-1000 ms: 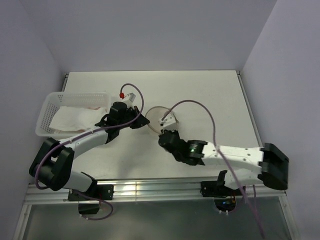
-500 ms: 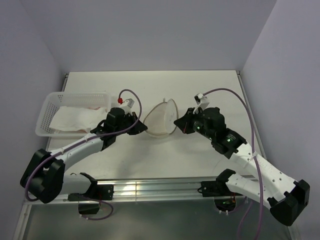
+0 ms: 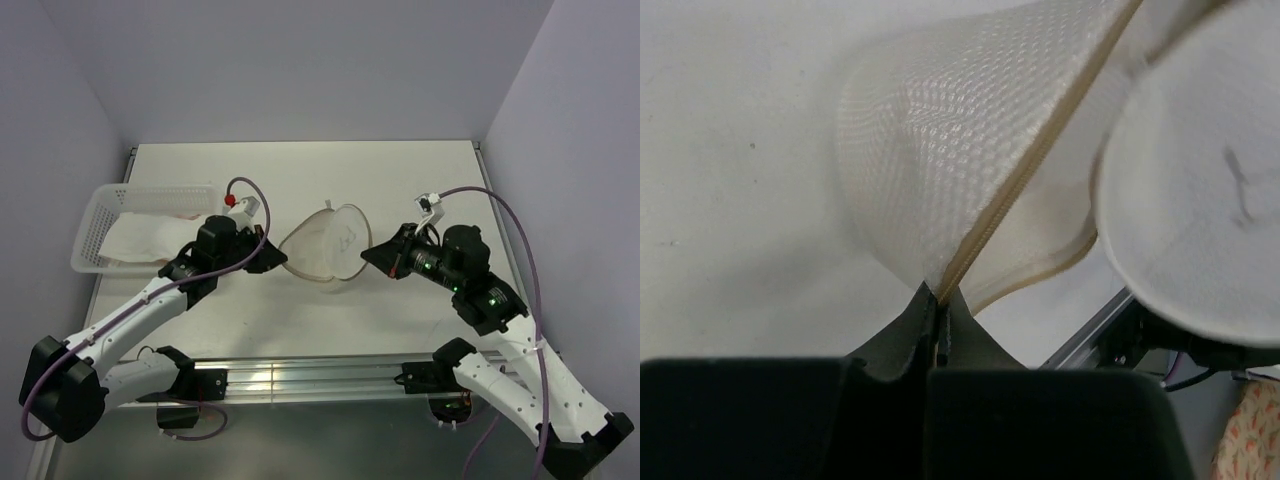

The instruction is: Place the bra in the laundry bag and zip it closed

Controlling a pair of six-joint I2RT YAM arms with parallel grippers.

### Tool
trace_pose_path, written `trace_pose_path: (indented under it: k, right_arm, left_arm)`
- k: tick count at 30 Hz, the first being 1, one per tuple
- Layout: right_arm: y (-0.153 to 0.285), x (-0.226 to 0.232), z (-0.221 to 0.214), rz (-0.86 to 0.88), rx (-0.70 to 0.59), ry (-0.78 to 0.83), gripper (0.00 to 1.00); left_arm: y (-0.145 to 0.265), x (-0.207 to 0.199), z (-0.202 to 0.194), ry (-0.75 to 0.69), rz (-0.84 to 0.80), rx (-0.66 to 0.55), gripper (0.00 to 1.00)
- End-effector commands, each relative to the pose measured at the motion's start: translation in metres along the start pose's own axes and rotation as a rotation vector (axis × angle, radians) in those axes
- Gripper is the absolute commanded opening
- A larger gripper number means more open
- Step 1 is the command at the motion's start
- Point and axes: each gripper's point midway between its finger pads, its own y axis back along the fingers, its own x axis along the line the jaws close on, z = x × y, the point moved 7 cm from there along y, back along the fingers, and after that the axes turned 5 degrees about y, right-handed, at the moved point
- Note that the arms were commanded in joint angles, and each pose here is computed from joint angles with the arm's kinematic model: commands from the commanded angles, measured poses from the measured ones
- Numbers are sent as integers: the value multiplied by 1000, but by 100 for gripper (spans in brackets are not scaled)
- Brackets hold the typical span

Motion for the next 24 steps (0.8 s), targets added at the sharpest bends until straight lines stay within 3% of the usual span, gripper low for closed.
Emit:
trace_pose_path:
  k: [1,8,13,16,21,22,24]
  right_arm:
    - [-5,-49,-11,-310,31,-1,0]
    - [-6,-71,-26,-416,130,-23,0]
    - [-2,-49,-39,-187,210,-33,0]
    - [-4,-69,-25,-343,146,-13,0]
    - [-14,-123,5,-737,46,25,17]
    - [-12,-136,13,-850,-16,44,26]
    - [-17,-146,13,-884,-17,63,41]
  left_arm:
    - [10,-3,-4,-31,2,48,0]
    - [0,-1,13,-53,87,19,0]
    - [-17,0,22,-53,110,15,0]
    - [-27,1,26,-51,117,9,0]
    - [-36,3,28,-61,124,-12,0]
    - [-38,6,27,-61,144,-2,0]
    - [-42,8,29,-75,160,-3,0]
